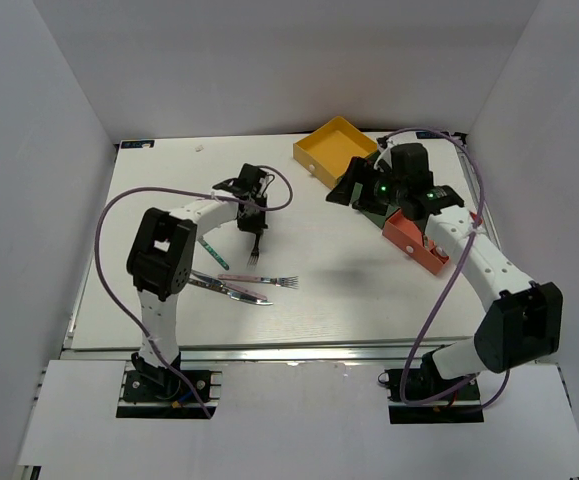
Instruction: Sort the eating utensils into containers
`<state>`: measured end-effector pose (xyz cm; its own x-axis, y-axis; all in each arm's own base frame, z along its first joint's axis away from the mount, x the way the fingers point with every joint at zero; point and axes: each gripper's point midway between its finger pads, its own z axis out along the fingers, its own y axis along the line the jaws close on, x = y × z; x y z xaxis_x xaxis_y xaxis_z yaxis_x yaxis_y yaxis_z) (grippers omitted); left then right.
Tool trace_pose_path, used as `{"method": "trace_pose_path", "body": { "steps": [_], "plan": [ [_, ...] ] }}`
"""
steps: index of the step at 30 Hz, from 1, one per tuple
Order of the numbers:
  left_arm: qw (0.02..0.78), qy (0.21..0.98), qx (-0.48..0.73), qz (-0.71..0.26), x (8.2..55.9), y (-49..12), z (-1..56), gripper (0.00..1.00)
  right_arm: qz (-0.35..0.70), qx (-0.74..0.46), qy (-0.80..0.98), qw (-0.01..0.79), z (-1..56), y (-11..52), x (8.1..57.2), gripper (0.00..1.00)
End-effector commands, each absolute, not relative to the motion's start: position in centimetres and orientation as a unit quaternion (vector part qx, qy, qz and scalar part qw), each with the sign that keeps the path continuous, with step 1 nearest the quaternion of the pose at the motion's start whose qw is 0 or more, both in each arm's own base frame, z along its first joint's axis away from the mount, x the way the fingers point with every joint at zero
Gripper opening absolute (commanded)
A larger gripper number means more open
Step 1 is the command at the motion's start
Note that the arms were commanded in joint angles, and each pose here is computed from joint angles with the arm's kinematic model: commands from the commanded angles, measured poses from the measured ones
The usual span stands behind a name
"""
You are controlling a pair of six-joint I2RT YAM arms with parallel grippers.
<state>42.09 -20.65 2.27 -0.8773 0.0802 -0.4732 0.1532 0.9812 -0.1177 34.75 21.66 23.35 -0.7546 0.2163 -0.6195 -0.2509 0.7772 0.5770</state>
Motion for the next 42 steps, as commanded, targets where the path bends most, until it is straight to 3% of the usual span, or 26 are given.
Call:
{"method": "trace_pose_path", "body": {
  "steps": [1,11,18,21,22,23,24,26,27,28,29,34,38,42],
  "plan": [
    [0.304,0.931,0.07,-0.191,40.6,-24.5,11.4,0.0,0.447,0.017,0.837,0.317,25.3,25.6,35.0,0.89],
    [0.311,0.876,0.063,-0.364,35.5,-28.8,18.1,0.0,0.467,0.052,0.828,0.307,23.8,29.9,38.3,0.88],
    [0.313,0.846,0.055,-0.427,34.1,-30.7,21.7,0.0,0.468,0.038,0.834,0.291,22.8,32.7,39.3,0.84],
    [0.314,0.84,0.057,-0.438,33.8,-31.1,22.6,0.01,0.472,0.027,0.838,0.272,21.7,34.1,39.0,0.74],
    [0.316,0.839,0.057,-0.438,33.7,-31.0,22.8,0.04,0.475,0.022,0.838,0.266,21.5,34.4,38.8,0.58],
    [0.316,0.842,0.055,-0.435,33.6,-30.9,22.8,0.18,0.479,0.016,0.836,0.268,21.6,34.6,38.6,0.45],
    [0.322,0.843,0.055,-0.428,33.8,-30.6,22.9,0.23,0.48,0.014,0.834,0.274,22.0,34.6,38.5,0.28],
    [0.323,0.846,0.056,-0.42,33.8,-30.4,23.0,0.28,0.476,0.011,0.834,0.278,22.1,34.3,38.3,0.1],
    [0.33,0.85,0.049,-0.407,34.1,-30.0,22.9,0.51,0.466,0.006,0.837,0.287,22.1,33.7,38.6,0.0],
    [0.334,0.854,0.044,-0.396,34.4,-29.7,22.8,0.68,0.452,0.008,0.84,0.3,22.4,33.0,39.0,0.0],
    [0.33,0.864,0.037,-0.379,34.5,-29.3,22.8,0.95,0.437,0.008,0.844,0.31,22.4,32.3,39.5,0.0],
    [0.348,0.901,0.003,-0.259,35.5,-25.2,22.4,0.98,0.285,0.027,0.89,0.356,21.9,23.3,44.7,0.0],
    [0.321,0.932,0.002,-0.169,33.4,-21.3,21.0,0.98,0.156,0.01,0.914,0.374,21.6,15.6,48.9,0.0],
    [0.3,0.942,0.011,-0.149,30.6,-19.5,20.4,0.98,0.056,0.008,0.925,0.376,20.5,9.2,52.6,0.0]
  ]
}}
